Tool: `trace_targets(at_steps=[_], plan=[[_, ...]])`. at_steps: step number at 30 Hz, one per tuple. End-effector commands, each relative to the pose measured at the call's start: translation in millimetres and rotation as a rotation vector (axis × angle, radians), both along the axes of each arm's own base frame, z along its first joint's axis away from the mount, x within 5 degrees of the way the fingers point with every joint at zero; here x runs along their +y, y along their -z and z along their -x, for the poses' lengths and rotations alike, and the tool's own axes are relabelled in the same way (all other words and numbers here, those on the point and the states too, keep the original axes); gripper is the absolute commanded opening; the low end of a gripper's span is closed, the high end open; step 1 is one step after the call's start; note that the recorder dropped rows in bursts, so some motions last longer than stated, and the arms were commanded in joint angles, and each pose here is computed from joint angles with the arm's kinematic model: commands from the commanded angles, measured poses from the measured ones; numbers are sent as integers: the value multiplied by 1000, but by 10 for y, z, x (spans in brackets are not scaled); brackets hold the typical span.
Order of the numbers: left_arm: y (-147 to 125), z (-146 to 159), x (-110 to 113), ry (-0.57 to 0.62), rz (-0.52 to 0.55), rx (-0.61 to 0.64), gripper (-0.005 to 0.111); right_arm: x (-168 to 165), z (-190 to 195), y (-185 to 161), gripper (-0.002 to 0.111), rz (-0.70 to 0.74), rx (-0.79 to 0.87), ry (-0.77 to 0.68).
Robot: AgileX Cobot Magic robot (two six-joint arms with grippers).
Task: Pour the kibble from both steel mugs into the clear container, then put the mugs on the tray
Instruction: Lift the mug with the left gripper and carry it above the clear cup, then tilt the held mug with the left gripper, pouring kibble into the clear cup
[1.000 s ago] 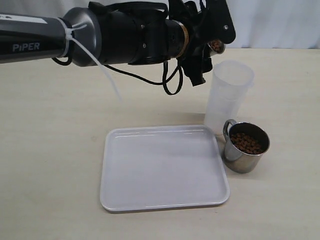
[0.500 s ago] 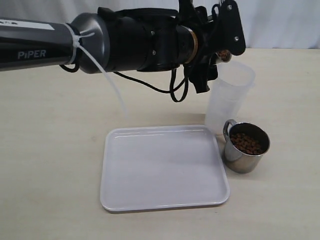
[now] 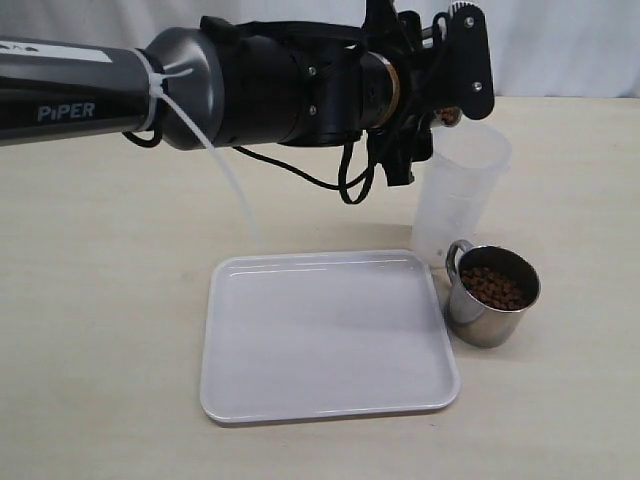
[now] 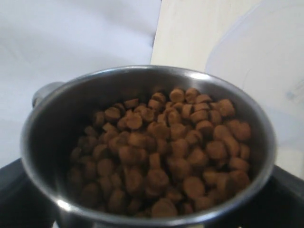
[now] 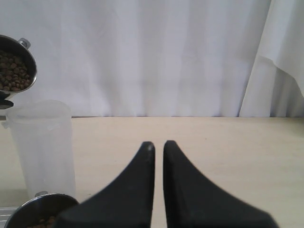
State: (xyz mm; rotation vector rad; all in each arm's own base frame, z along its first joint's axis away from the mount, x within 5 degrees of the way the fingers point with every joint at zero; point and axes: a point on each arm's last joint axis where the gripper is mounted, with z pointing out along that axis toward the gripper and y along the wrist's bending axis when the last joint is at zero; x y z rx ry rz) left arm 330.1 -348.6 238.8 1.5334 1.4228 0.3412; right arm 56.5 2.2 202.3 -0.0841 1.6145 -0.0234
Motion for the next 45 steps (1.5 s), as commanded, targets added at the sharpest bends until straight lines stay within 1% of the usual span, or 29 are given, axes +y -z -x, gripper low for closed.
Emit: trace_targets(at_steps=[1,20,22,26,29,34,41,45], plan=[[-101,26,-38,25,22,-24,0,2,2,11,5,-3,-1,-3],[-180,-46,-73,1,14,-62,0,2,2,11,5,-3,-1,-3],[-154,-50,-79,3,6,-60,0,2,2,11,5,-3,-1,-3],[-105,-67,-65,1,-50,-74,0,2,2,11,5,-3,-1,-3],[-104,-69,-60,-3,-54,-75,0,2,2,11,5,-3,-1,-3],[-112,-64,-74,16,-56,-87,0,2,2,11,5,-3,-1,-3],[-125,48,-179,59,-93,-129,0,2,2,11,5,-3,-1,-3],[-127,46,-177,60,-98,-134,0,2,2,11,5,-3,-1,-3]])
